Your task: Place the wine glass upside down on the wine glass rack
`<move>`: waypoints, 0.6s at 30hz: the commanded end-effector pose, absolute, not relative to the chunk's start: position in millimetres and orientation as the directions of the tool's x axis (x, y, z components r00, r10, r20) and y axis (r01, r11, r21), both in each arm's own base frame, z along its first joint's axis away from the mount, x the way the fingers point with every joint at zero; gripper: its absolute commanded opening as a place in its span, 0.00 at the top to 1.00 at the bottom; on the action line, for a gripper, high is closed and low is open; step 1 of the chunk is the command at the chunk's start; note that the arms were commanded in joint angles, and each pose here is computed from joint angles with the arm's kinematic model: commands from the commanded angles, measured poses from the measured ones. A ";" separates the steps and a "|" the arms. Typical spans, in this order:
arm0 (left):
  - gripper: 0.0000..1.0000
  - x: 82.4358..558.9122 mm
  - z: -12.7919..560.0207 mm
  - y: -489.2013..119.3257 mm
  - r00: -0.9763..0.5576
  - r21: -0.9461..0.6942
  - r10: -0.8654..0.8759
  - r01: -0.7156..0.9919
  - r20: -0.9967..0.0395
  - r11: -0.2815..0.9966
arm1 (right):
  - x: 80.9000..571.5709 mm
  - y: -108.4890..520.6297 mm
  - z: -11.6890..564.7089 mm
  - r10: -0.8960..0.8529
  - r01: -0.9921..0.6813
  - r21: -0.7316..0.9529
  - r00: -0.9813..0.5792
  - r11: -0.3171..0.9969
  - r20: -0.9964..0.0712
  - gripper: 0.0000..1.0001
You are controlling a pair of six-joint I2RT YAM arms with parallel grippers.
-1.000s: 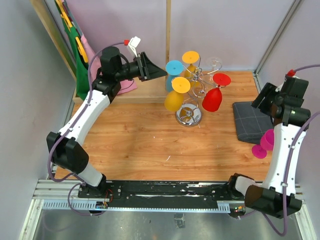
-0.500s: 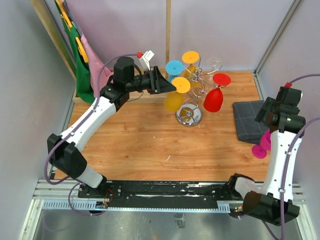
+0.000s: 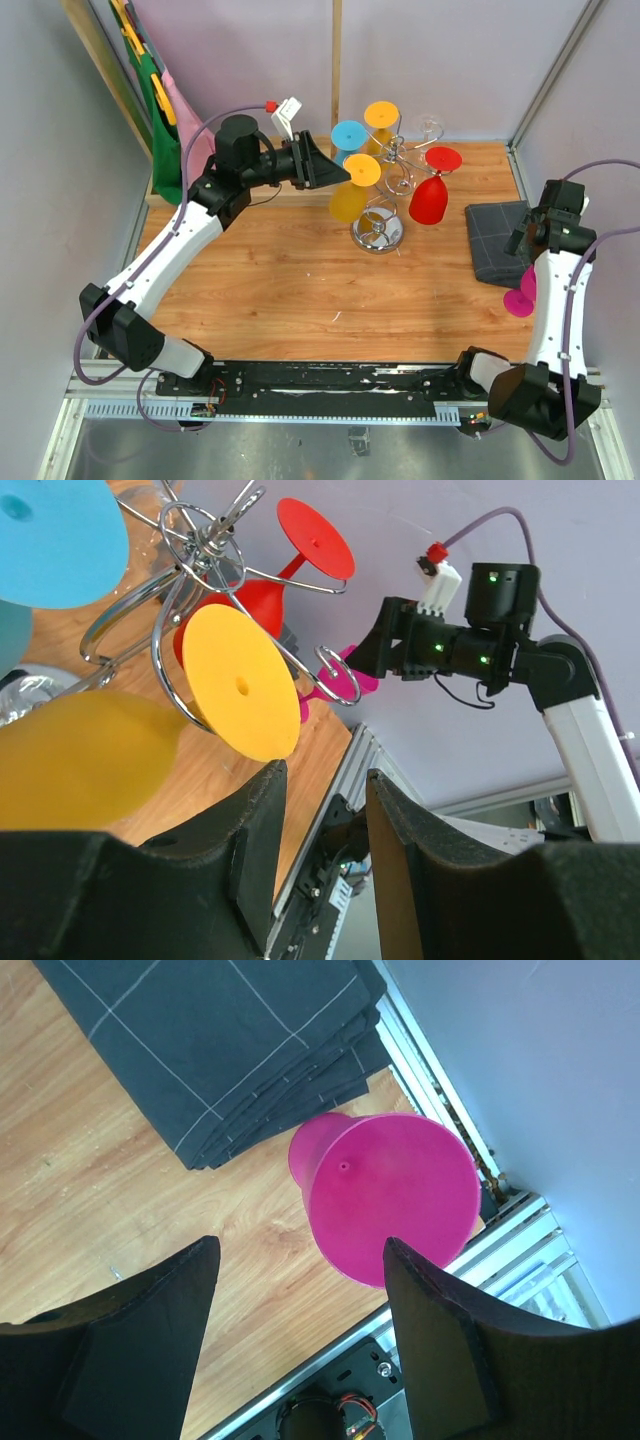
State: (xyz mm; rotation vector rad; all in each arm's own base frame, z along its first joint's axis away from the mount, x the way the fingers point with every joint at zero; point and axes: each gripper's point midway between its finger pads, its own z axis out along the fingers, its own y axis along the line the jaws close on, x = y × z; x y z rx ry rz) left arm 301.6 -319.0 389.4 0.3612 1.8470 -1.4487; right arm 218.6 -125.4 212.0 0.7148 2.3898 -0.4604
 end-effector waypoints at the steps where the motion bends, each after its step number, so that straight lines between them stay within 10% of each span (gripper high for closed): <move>1: 0.58 293.1 396.3 -319.6 -0.660 -0.694 -0.222 0.651 -0.718 0.308 | 219.5 -129.7 191.5 0.409 0.598 -0.156 -0.693 0.787 -0.594 0.32; 18: 0.57 296.3 387.1 -322.3 -0.667 -0.695 -0.209 0.647 -0.715 0.314 | 232.3 -131.1 166.8 0.433 0.581 -0.153 -0.734 0.799 -0.524 0.45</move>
